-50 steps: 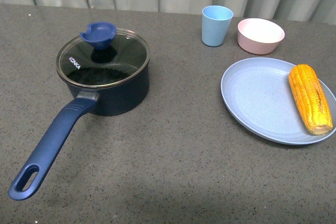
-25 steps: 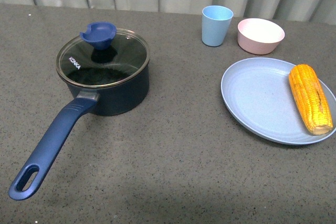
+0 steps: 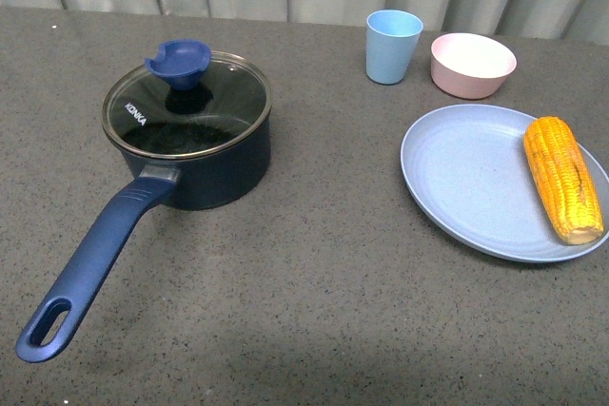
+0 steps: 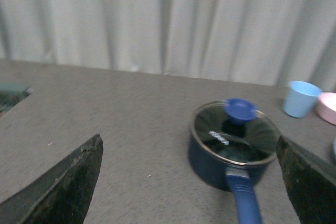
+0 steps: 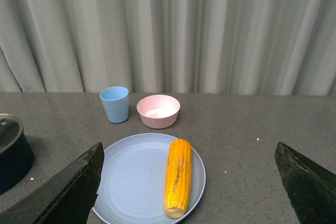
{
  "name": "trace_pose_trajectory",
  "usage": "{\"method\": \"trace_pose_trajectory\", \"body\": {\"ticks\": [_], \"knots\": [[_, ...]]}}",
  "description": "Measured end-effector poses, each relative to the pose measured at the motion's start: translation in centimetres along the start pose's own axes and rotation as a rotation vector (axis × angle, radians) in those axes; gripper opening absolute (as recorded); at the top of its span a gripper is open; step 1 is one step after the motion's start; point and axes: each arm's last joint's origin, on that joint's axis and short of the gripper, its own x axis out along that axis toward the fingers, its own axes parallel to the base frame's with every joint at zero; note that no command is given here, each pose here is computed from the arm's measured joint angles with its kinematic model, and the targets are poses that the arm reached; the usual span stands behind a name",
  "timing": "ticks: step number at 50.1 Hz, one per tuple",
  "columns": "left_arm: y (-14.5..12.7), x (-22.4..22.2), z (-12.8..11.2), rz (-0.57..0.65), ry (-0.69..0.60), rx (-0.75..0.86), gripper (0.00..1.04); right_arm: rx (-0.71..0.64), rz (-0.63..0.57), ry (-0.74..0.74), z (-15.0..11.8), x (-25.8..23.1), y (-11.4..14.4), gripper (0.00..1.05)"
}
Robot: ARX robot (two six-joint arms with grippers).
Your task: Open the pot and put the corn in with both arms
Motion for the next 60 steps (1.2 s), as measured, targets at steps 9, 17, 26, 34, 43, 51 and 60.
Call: {"method": "trace_pose_trajectory", "body": {"ticks": [9,17,26,34,43,51,60], "knots": [[-0.4,0.6,-0.4,0.063,0.060,-0.032,0.98,0.000,-0.001,0.000,0.0,0.0,0.0,0.95],[-2.0,2.9,0.5,-0.011,0.065,-0.061,0.98,0.000,0.000,0.000,0.0,0.0,0.0,0.95],[-4.8,6.7,-0.3,-0.126,0.131,-0.097,0.98,0.000,0.000,0.000,0.0,0.0,0.0,0.95],[-6.6,9.0,-1.7,-0.185,0.156,-0.139,0.98,0.000,0.000,0.000,0.0,0.0,0.0,0.95],[-7.9,11.2,-3.2,-0.189,0.185,-0.167,0.98,0.000,0.000,0.000,0.0,0.0,0.0,0.95],[-9.4,13.2,-5.1,-0.208,0.235,-0.164,0.98,0.000,0.000,0.000,0.0,0.0,0.0,0.95],[-10.6,15.4,-5.9,-0.198,0.243,-0.152,0.98,0.000,0.000,0.000,0.0,0.0,0.0,0.95]]}}
